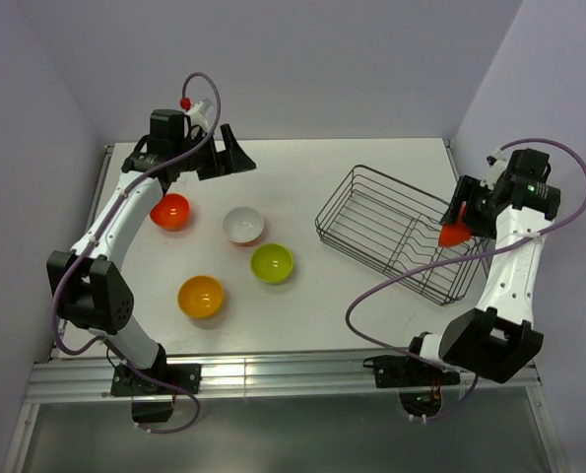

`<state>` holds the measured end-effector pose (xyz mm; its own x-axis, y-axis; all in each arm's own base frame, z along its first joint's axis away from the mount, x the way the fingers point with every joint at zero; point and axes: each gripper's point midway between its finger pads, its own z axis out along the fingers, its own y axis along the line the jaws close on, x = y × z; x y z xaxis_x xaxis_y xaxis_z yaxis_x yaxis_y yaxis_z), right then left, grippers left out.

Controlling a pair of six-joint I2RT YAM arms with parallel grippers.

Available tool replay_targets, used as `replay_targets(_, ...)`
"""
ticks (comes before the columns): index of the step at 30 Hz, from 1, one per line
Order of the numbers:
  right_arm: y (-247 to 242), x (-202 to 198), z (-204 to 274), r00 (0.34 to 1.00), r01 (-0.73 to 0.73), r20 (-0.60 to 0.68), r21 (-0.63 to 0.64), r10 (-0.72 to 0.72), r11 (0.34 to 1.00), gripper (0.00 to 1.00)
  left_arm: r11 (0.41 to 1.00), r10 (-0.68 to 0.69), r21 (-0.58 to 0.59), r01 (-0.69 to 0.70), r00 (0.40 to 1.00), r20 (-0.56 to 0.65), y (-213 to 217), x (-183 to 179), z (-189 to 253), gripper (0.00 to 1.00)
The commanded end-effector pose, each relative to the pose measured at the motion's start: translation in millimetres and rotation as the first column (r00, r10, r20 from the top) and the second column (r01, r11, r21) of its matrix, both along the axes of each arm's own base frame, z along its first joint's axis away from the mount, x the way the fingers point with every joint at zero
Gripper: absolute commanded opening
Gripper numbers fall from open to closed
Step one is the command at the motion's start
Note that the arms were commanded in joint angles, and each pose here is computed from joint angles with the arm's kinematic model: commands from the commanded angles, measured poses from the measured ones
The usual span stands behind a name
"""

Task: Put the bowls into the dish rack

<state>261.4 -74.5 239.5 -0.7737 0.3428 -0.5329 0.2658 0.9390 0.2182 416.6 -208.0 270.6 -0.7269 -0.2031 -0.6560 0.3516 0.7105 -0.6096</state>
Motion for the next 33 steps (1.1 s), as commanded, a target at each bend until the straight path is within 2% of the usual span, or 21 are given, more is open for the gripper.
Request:
replay_targets(1,-30,-8,3,0.995,0.064,-0.068,-0.117,-0.072,0.991,0.0,0.999,0.038,0.033,-0.04,0.998,0.052,18,-2,17,0.99)
replay_targets(11,-60,-2,-30,0.963,0.183,-0.167,-0.17,-0.212,0.968,0.0,0.998,0.053,0.02,-0.054,0.998,0.042,33,-4,18,1.0)
replay_targets(18,-69,-2,-45,0.945,0.211,-0.211,-0.195,-0.251,0.958,0.0,0.998,0.062,0.011,-0.062,0.998,0.032,38,4,28,0.99)
replay_targets(25,-79,1,-50,0.947,0.182,-0.219,-0.243,-0.237,0.953,0.0,0.997,0.063,-0.045,-0.064,0.998,-0.017,32,5,20,0.99)
replay_targets(33,-84,9,-61,0.942,0.166,-0.246,-0.25,-0.228,0.954,0.0,0.998,0.064,-0.025,-0.065,0.998,-0.022,35,4,13,0.99)
